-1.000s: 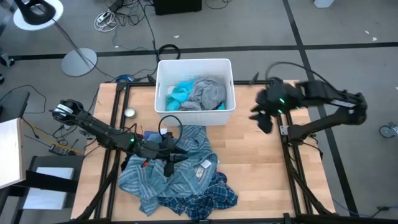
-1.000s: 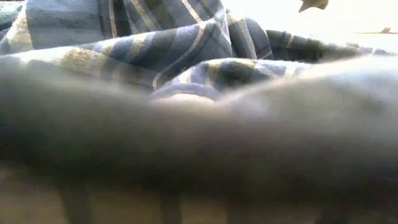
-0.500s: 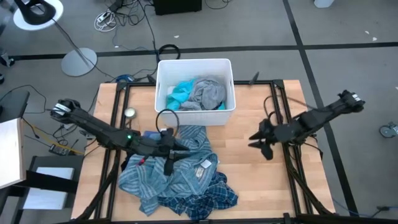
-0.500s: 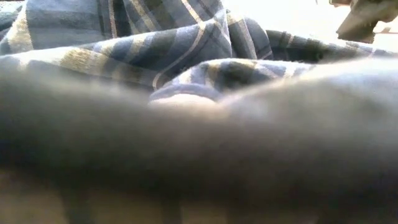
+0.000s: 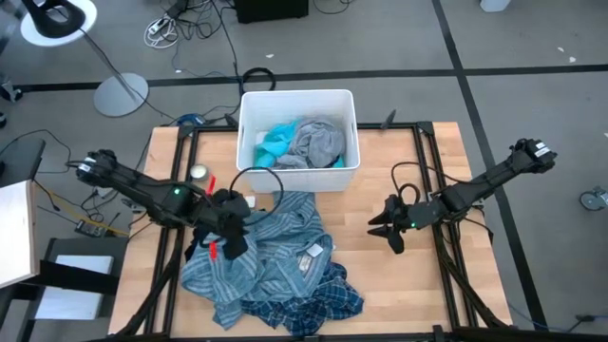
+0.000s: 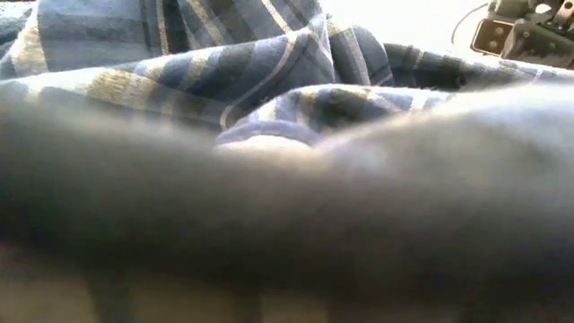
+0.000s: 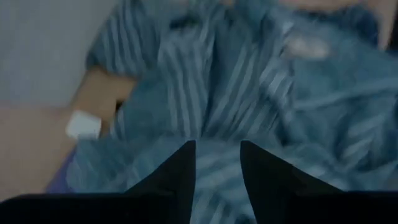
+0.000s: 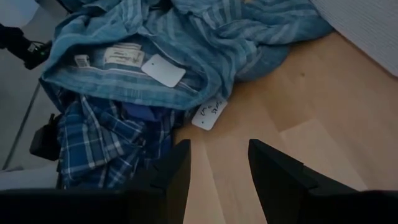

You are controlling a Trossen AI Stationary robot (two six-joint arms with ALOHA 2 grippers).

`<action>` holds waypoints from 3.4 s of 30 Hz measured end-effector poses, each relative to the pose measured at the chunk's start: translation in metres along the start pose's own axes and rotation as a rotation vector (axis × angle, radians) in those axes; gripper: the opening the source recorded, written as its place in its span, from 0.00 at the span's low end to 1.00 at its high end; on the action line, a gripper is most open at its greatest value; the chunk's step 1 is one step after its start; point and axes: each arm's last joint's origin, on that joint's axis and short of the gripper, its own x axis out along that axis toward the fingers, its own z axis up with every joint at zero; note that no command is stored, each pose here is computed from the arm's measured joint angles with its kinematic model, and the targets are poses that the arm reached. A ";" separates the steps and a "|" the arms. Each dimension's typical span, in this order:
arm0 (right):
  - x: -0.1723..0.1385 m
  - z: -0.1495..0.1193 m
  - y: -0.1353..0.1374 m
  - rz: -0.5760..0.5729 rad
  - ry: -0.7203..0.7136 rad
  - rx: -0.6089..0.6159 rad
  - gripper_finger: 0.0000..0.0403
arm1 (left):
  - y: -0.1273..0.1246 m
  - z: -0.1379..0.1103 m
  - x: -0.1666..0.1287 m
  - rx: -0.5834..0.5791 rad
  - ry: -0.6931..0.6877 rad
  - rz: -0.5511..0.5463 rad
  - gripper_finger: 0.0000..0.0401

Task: Sort clothes
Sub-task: Put the light blue and white patterned shirt into the white laundry bin

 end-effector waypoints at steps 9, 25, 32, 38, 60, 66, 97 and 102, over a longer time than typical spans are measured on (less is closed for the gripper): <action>0.000 0.002 0.002 0.024 -0.017 -0.007 0.40 | 0.014 -0.033 0.039 -0.080 0.124 0.117 0.33; 0.000 0.005 0.004 0.048 -0.042 -0.023 0.40 | -0.017 -0.010 0.050 -0.111 -0.133 -0.300 0.01; 0.000 0.005 0.005 0.049 -0.052 -0.021 0.40 | -0.033 0.039 -0.014 0.007 -0.412 -0.344 0.00; -0.001 0.016 0.011 0.075 -0.182 -0.060 0.40 | -0.034 0.063 -0.045 0.066 -0.540 -0.336 0.00; 0.110 0.089 0.074 0.160 -0.567 -0.416 0.57 | -0.032 0.100 -0.030 0.051 -0.620 -0.370 0.00; 0.148 0.131 0.093 0.237 -0.619 -0.465 0.72 | -0.036 0.104 -0.030 0.063 -0.650 -0.405 0.00; 0.234 0.147 0.124 0.297 -0.033 -0.530 0.10 | -0.055 0.052 -0.101 0.150 -0.570 -0.068 0.00; 0.235 0.148 0.126 0.314 -0.064 -0.525 0.29 | -0.055 0.034 -0.088 0.170 -0.511 -0.021 0.00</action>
